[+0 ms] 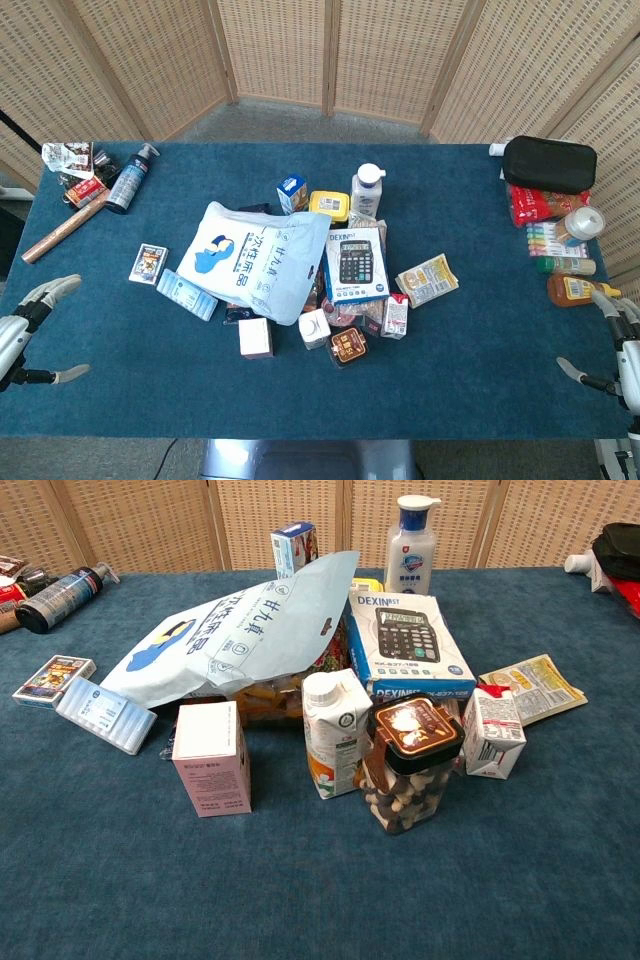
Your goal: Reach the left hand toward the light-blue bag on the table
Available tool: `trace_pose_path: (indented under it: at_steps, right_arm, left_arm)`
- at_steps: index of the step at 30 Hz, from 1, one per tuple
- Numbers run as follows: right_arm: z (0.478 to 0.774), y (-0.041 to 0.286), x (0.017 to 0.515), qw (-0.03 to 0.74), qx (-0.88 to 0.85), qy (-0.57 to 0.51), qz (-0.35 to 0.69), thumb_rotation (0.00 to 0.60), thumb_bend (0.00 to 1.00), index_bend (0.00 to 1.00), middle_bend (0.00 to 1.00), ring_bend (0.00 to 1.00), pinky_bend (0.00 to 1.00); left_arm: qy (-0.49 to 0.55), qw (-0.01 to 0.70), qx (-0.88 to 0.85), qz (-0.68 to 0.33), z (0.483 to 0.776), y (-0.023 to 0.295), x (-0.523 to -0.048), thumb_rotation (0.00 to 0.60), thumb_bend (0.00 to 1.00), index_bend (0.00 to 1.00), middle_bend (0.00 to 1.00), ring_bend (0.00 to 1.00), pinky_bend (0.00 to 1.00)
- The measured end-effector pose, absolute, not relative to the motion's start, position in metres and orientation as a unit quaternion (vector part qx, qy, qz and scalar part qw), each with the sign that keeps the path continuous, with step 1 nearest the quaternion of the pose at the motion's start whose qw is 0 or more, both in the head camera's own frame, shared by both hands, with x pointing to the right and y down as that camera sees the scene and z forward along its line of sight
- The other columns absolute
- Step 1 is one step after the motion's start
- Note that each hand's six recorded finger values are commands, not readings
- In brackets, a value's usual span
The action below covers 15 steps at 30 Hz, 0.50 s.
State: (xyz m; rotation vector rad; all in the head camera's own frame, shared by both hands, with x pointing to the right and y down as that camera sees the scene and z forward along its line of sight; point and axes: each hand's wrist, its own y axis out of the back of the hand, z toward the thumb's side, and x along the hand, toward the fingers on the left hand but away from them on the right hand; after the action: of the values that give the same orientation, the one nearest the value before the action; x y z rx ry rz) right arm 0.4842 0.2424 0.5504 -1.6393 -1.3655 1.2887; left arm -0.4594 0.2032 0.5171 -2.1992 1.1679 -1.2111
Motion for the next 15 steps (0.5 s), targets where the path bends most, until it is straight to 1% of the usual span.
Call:
trace_pose_path:
  at_steps: [9,13,15]
  right_arm:
    - [0.552,0.242,0.483,0.317,-0.626,-0.518,0.489,0.6,0.0,0.09,0.13,0.13,0.12]
    - [0.551,0.242,0.484,0.316,-0.626,-0.519,0.489,0.6,0.0,0.09,0.13,0.13,0.12]
    - [0.552,0.242,0.483,0.314,-0.627,-0.52,0.488,0.6,0.0,0.09,0.13,0.13,0.12]
  left_arm:
    - [0.403,0.201,-0.779,-0.436,0.522,0.203,-0.455,0.6,0.0,0.03,0.0,0.0,0.0]
    - [0.395,0.237,-0.773,-0.436,0.531,0.196,-0.449,0.6,0.0,0.03,0.0,0.0,0.0]
    - [0.391,0.265,-0.768,-0.432,0.541,0.189,-0.442,0.6,0.0,0.01,0.0,0.0,0.0]
